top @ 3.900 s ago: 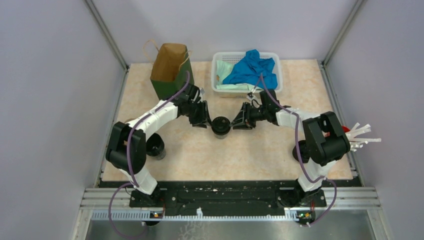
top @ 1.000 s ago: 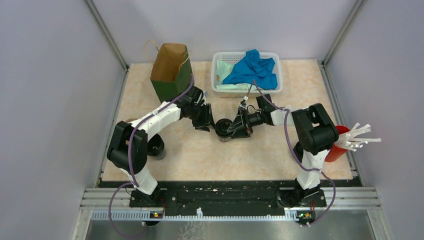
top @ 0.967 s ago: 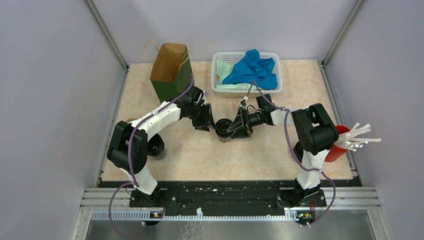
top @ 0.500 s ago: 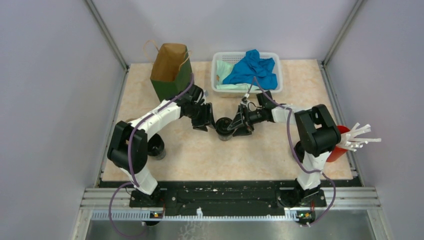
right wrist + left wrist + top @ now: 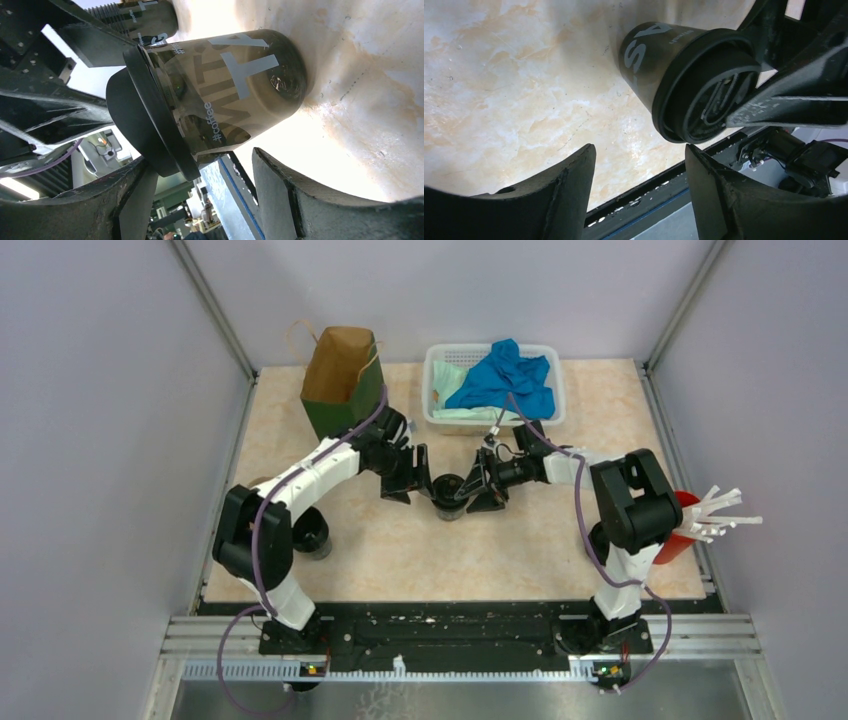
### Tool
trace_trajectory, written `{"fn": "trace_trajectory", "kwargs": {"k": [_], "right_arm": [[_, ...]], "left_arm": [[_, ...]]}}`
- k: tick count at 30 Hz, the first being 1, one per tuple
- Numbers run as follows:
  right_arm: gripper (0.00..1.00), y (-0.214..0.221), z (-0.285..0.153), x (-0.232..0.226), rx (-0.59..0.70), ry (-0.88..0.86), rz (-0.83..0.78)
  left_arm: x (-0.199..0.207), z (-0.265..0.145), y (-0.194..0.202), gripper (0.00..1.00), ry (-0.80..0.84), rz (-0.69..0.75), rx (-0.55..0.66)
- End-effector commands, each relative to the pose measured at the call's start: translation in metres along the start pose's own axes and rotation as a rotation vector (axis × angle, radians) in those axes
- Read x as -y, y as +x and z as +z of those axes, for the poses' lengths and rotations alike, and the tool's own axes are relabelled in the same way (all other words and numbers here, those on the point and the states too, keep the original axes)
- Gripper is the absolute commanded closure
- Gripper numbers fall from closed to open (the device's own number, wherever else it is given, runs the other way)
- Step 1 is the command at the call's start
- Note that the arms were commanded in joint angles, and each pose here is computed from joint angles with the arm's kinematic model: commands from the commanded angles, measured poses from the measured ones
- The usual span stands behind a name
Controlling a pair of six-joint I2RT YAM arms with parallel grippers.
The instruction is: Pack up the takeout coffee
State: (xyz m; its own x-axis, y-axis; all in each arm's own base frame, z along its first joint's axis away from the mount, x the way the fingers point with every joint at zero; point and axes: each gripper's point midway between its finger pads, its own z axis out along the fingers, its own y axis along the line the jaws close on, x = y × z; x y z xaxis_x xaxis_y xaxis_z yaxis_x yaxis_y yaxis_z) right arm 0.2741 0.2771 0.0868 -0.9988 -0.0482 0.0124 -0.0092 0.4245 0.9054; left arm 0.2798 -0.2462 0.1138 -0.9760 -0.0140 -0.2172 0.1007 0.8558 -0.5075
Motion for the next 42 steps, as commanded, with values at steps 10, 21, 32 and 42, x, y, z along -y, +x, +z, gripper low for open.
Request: {"fn": "trace_trajectory", "kwargs": {"k": [10,21,32,42], "right_arm": [[0.31,-0.015,-0.003,-0.012,0.043,0.023,-0.092],[0.31,-0.013,-0.001,-0.007,0.041,0.016,-0.076],[0.32,-0.011,0.000,-0.002,0.038,0.019,-0.068],[0.32,-0.010,0.002,-0.001,0.033,0.015,-0.065]], "left_arm": [[0.061,-0.044,-0.032,0.13,0.266,0.040,0.118],[0.048,-0.016,-0.051,0.18,0.315,-0.123,0.128],[0.029,0.008,-0.042,0.24,0.377,-0.166,0.137],[0.030,0.011,-0.041,0.27,0.481,-0.196,0.162]]}}
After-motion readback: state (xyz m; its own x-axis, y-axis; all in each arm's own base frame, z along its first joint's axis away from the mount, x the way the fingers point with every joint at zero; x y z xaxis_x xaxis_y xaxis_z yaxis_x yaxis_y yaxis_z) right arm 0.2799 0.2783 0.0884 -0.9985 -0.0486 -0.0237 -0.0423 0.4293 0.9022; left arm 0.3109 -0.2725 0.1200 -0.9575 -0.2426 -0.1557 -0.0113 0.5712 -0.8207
